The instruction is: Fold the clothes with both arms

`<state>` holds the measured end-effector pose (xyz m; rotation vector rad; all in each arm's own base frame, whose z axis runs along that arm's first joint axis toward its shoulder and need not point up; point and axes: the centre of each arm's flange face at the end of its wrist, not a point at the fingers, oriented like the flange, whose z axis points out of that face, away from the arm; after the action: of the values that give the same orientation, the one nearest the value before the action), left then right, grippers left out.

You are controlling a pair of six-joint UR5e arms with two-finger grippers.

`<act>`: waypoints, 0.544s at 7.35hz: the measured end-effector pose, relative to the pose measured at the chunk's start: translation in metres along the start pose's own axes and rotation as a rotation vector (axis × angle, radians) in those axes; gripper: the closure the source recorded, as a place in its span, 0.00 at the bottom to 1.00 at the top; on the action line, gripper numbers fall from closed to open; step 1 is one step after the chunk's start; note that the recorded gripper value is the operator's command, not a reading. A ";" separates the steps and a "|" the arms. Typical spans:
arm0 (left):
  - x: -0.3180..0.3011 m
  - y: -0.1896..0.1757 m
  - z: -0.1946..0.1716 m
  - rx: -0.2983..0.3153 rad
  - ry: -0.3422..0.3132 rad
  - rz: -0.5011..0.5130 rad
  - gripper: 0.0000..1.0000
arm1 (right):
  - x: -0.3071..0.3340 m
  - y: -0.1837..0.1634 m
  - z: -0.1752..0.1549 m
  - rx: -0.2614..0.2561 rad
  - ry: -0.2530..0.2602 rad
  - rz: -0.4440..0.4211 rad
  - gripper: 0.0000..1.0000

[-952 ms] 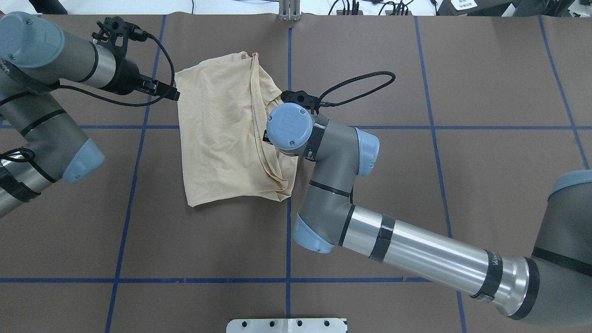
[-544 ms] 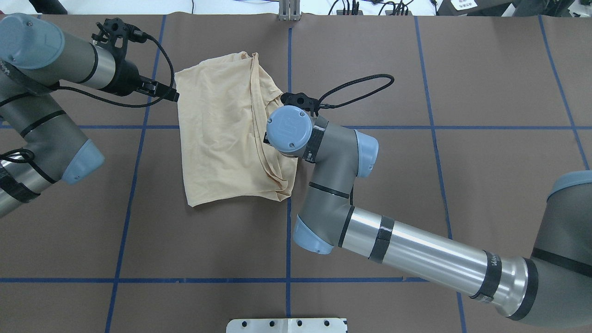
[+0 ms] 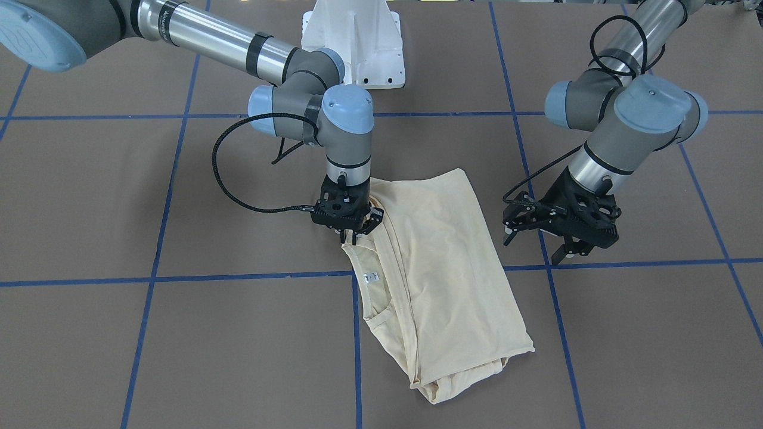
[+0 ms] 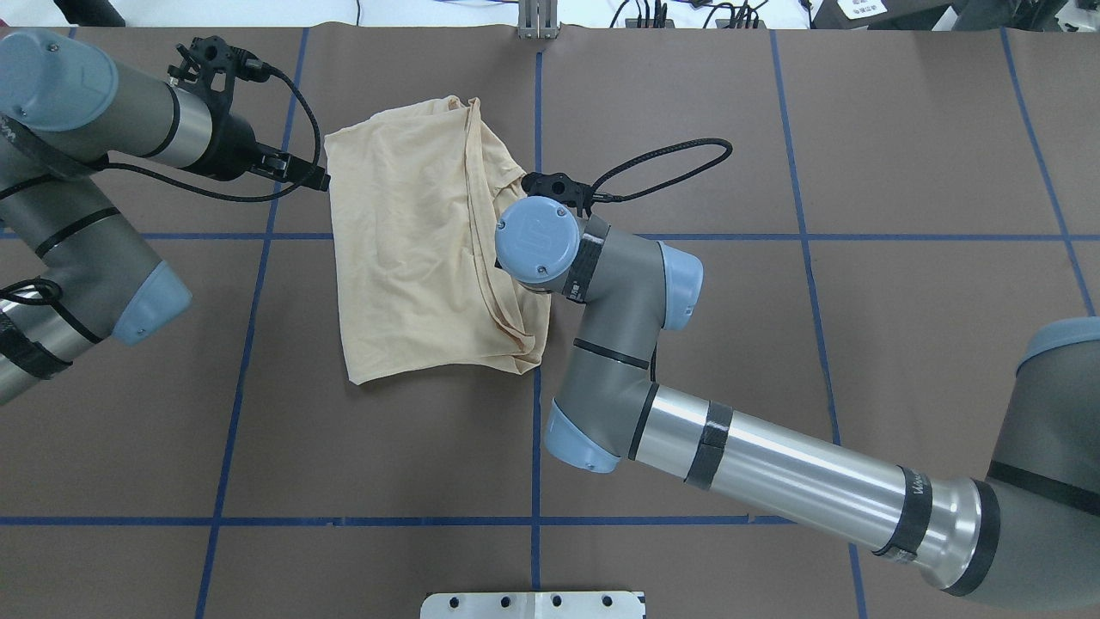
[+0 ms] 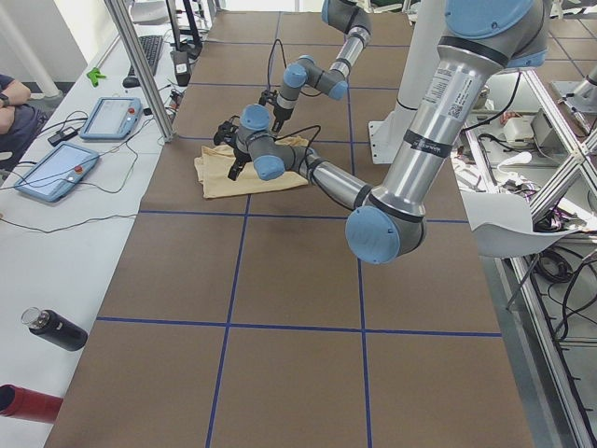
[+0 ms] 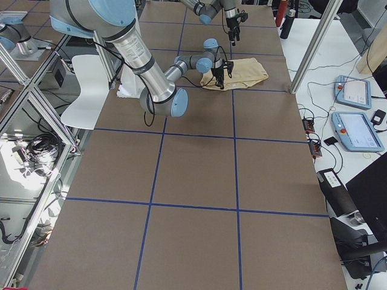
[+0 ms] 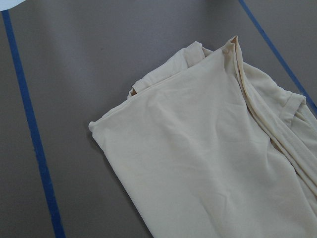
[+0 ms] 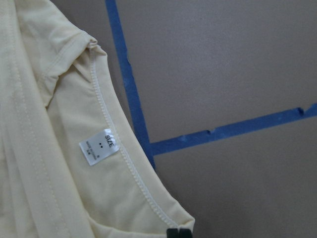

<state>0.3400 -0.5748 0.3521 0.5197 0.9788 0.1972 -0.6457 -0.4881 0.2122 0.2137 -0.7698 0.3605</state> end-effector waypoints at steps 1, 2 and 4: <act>-0.001 0.001 0.000 -0.001 0.000 0.000 0.00 | 0.002 0.000 -0.003 -0.003 -0.007 0.000 1.00; -0.001 0.002 0.001 -0.002 -0.002 -0.001 0.00 | 0.013 0.002 -0.009 -0.007 -0.023 0.000 1.00; -0.003 0.003 0.002 -0.004 -0.005 -0.002 0.00 | 0.075 0.014 -0.035 -0.022 -0.068 0.000 1.00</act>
<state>0.3400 -0.5738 0.3562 0.5157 0.9742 0.1964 -0.5792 -0.4463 0.2418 0.2061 -0.8399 0.3456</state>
